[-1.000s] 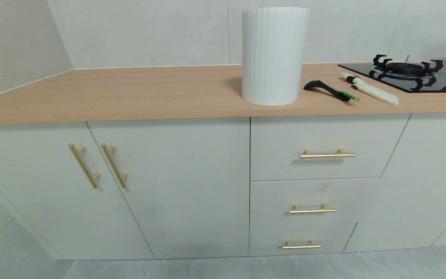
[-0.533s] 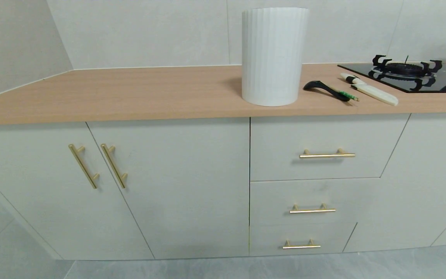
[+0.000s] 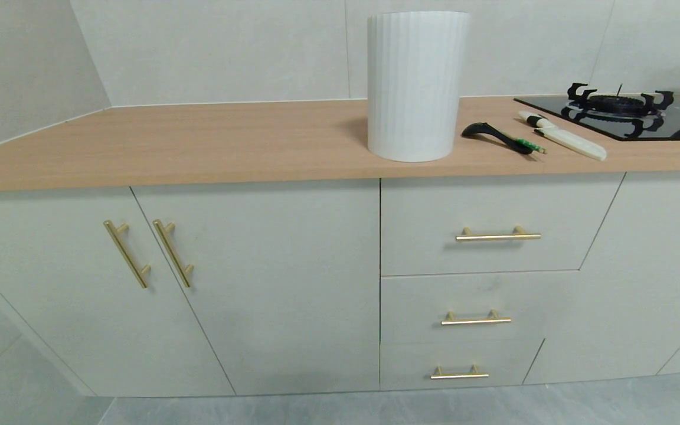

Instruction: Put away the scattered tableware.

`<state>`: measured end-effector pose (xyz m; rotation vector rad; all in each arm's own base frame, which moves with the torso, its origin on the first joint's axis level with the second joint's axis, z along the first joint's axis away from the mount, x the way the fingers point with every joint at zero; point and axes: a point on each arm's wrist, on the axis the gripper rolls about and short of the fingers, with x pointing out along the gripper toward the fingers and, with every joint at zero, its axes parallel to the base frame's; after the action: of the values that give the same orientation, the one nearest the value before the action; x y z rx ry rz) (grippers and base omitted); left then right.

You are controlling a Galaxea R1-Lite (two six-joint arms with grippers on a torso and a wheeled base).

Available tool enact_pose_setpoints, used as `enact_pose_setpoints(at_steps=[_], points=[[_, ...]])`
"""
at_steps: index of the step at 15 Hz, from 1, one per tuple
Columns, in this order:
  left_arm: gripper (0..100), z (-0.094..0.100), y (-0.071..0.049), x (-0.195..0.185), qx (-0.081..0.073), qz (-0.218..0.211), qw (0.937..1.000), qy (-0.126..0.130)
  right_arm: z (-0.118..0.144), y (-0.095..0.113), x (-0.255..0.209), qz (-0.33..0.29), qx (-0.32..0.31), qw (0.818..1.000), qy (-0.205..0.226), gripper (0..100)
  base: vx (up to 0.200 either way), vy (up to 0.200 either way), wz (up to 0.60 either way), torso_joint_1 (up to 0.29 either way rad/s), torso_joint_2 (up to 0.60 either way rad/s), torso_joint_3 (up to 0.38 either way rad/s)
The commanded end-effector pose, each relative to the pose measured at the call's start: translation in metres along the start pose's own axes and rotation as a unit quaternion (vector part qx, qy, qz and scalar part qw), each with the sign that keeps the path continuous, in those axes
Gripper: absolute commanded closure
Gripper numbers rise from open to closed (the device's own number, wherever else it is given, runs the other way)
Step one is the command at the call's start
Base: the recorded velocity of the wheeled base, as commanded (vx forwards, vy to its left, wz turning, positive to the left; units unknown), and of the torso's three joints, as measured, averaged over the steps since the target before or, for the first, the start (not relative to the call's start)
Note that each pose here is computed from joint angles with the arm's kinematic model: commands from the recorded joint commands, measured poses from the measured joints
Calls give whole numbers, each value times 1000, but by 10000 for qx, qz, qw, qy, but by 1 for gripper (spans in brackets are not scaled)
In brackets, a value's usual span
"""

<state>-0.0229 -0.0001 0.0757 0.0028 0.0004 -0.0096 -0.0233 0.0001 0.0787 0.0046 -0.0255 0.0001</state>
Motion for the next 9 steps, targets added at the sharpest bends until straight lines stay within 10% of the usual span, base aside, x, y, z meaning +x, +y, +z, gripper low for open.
enact_pose_setpoints(at_steps=[1, 9], points=[[0, 0, 0, 0, 1, 2, 10000, 6, 29, 0, -7, 76, 181, 9979, -622, 0, 0, 0, 0, 0, 0, 0], [0, 0, 0, 0, 2, 2, 10000, -2, 69, 6, 47, 1216, 256, 9857, 1142, 0, 0, 0, 0, 0, 0, 0]])
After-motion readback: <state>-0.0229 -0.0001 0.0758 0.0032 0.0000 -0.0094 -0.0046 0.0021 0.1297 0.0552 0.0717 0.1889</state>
